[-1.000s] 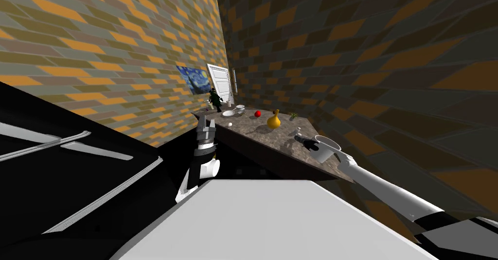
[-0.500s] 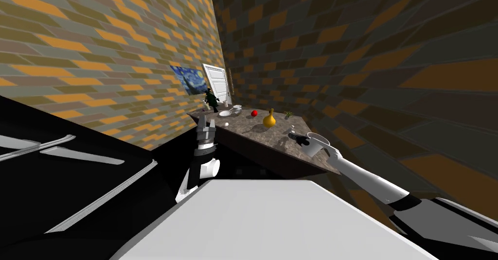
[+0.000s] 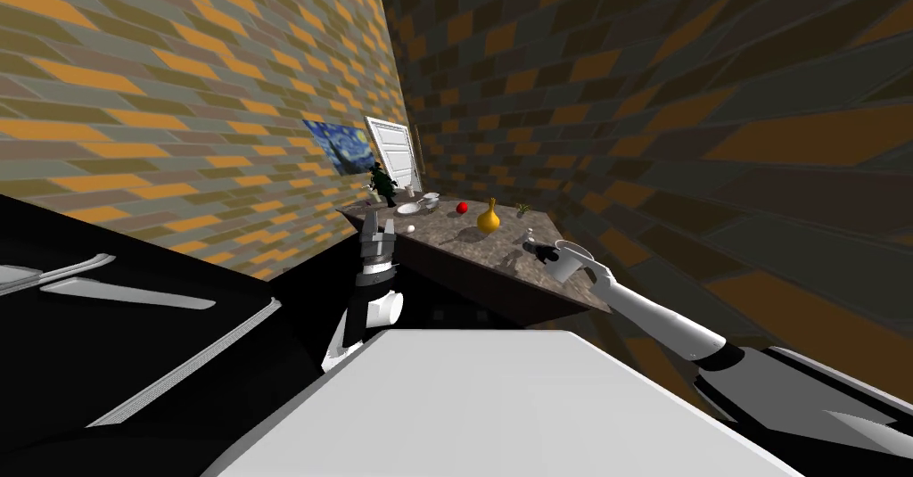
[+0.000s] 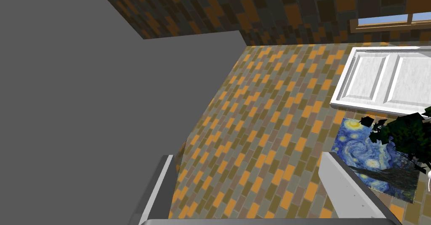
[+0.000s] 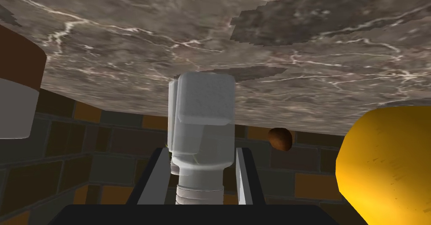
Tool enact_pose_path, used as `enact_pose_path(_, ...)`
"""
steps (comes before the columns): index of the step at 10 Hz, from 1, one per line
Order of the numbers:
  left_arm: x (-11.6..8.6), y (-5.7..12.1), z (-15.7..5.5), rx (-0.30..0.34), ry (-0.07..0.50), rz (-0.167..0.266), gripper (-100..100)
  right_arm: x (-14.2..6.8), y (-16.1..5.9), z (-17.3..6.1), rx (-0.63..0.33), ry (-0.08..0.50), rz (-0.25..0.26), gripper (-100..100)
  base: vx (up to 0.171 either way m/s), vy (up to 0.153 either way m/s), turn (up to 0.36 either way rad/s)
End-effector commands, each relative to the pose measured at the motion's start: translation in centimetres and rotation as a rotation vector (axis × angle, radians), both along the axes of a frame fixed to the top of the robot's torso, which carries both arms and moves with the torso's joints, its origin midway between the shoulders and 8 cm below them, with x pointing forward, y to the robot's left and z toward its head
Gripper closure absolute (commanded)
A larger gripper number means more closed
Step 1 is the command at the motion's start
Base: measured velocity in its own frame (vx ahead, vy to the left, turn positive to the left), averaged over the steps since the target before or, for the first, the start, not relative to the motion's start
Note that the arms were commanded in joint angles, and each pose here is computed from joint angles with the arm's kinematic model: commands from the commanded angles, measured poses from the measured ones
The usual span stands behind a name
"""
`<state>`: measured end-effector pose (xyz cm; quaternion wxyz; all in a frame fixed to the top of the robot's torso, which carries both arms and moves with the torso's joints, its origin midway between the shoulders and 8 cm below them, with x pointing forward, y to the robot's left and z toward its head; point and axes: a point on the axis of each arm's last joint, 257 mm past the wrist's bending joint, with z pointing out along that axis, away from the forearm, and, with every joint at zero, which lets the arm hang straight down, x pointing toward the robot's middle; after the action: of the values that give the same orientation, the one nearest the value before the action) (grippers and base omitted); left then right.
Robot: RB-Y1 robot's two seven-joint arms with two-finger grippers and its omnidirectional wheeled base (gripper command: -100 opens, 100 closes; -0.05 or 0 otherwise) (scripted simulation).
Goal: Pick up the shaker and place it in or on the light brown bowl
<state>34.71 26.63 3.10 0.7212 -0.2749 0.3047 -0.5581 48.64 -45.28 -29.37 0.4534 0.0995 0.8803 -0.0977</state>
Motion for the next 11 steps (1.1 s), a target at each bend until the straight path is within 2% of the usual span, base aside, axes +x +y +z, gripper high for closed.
enact_pose_path(1, 0.0, 0.0, 0.0, 0.0, 0.0, 0.0, 0, 0.0, 0.0, 0.0, 0.0, 0.0, 0.0, 0, 0.0, 0.0, 0.0)
enact_pose_path(2, 0.0, 0.0, 0.0, 0.0, 0.0, 0.0, 0, 1.0, 0.1, 1.0, -0.011, -0.042, 0.015, 100, -0.048, 0.027, -0.108)
enact_pose_path(6, 0.0, 0.0, 0.0, 0.0, 0.0, 0.0, 0, 3.2, 0.2, 3.6, -0.039, -0.136, 0.044, 100, -0.071, 0.034, -0.09)
enact_pose_path(11, 0.0, 0.0, 0.0, 0.0, 0.0, 0.0, 0, 6.1, 0.0, 7.8, -0.087, -0.279, 0.082, 100, -0.03, 0.005, -0.111)
